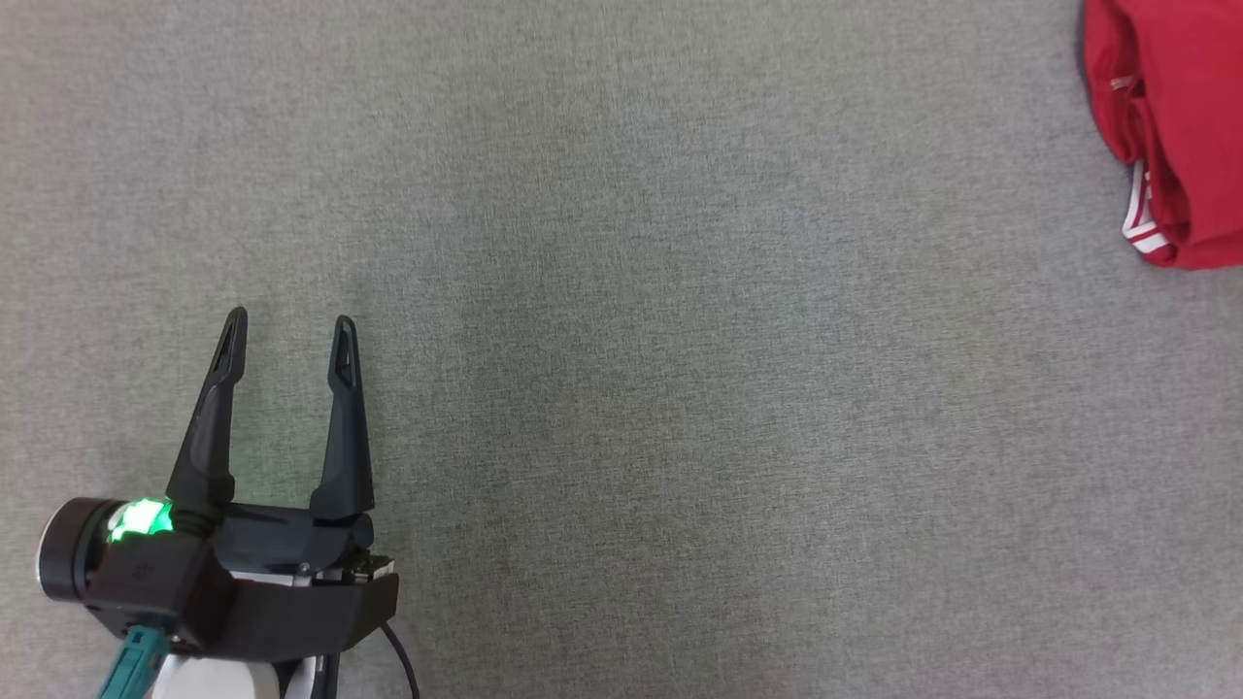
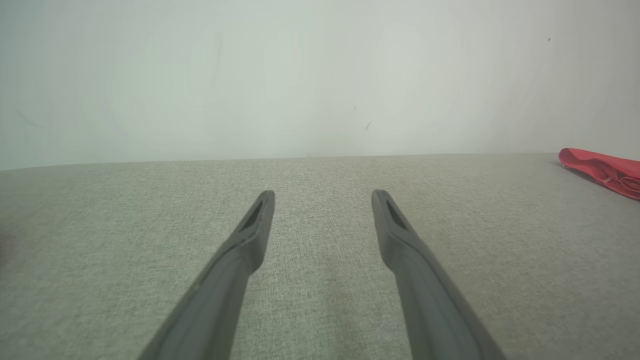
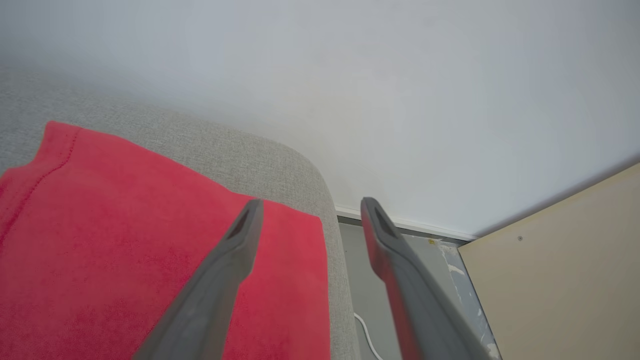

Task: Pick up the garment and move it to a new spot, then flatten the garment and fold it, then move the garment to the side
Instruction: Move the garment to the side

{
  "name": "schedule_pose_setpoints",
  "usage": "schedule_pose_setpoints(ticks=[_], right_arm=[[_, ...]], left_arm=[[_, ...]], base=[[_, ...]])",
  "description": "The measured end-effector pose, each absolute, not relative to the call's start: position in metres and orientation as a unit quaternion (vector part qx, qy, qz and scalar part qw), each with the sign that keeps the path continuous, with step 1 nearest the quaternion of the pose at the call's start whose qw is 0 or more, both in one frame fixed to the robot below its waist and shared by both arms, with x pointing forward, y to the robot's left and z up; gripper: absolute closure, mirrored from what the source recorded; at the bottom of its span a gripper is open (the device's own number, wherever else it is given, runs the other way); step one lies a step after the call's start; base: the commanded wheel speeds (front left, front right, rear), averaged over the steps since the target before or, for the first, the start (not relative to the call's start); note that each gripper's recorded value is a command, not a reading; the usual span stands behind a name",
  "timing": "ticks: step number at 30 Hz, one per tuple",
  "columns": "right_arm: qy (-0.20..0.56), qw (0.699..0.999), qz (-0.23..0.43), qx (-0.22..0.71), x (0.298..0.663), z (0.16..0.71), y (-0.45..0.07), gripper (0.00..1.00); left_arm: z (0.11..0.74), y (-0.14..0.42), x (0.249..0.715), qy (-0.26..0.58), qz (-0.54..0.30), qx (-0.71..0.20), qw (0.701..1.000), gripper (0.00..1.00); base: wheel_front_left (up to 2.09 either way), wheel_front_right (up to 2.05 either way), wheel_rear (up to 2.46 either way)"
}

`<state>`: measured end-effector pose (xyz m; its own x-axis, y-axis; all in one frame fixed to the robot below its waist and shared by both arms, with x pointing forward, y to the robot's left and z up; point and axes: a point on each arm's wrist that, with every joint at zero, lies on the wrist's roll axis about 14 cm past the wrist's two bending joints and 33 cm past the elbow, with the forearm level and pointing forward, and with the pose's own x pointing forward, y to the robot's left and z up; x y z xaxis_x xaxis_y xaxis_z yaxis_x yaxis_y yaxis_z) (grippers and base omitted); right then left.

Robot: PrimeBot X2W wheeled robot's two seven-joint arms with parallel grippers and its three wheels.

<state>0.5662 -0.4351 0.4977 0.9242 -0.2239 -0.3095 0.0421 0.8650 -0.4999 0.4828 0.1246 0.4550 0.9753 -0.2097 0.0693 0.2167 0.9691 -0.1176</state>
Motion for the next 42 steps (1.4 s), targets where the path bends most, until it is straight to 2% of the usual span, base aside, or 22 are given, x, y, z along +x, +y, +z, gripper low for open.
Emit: schedule_pose_setpoints(ticks=[7, 12, 15, 28, 35, 42], right_arm=[[0.119, 0.966, -0.057, -0.223, 0.569, 0.522, -0.414, 0.00], [0.083, 0.982, -0.042, -0.164, 0.560, 0.526, -0.386, 0.00], [0.036, 0.994, -0.037, -0.098, 0.553, 0.541, -0.364, 0.00], [-0.003, 1.000, -0.012, 0.027, 0.446, 0.502, -0.278, 0.00], [-0.024, 0.999, 0.015, 0.043, 0.406, 0.503, -0.232, 0.00], [-0.050, 0.998, 0.022, 0.040, 0.376, 0.514, -0.211, 0.00]], left_arm=[[0.466, 0.129, 0.475, -0.035, -0.100, -0.065, 0.992, 0.00], [0.469, 0.136, 0.461, -0.028, -0.090, -0.066, 0.993, 0.00], [0.472, 0.142, 0.451, -0.024, -0.081, -0.064, 0.994, 0.00], [0.492, 0.155, 0.398, -0.027, -0.064, -0.054, 0.996, 0.00], [0.499, 0.164, 0.375, -0.032, -0.047, -0.059, 0.997, 0.00], [0.493, 0.170, 0.359, -0.022, -0.035, -0.060, 0.997, 0.00]], base=[[0.00, 0.00, 0.00], [0.00, 0.00, 0.00], [0.00, 0.00, 0.00], [0.00, 0.00, 0.00], [0.00, 0.00, 0.00], [0.00, 0.00, 0.00]])
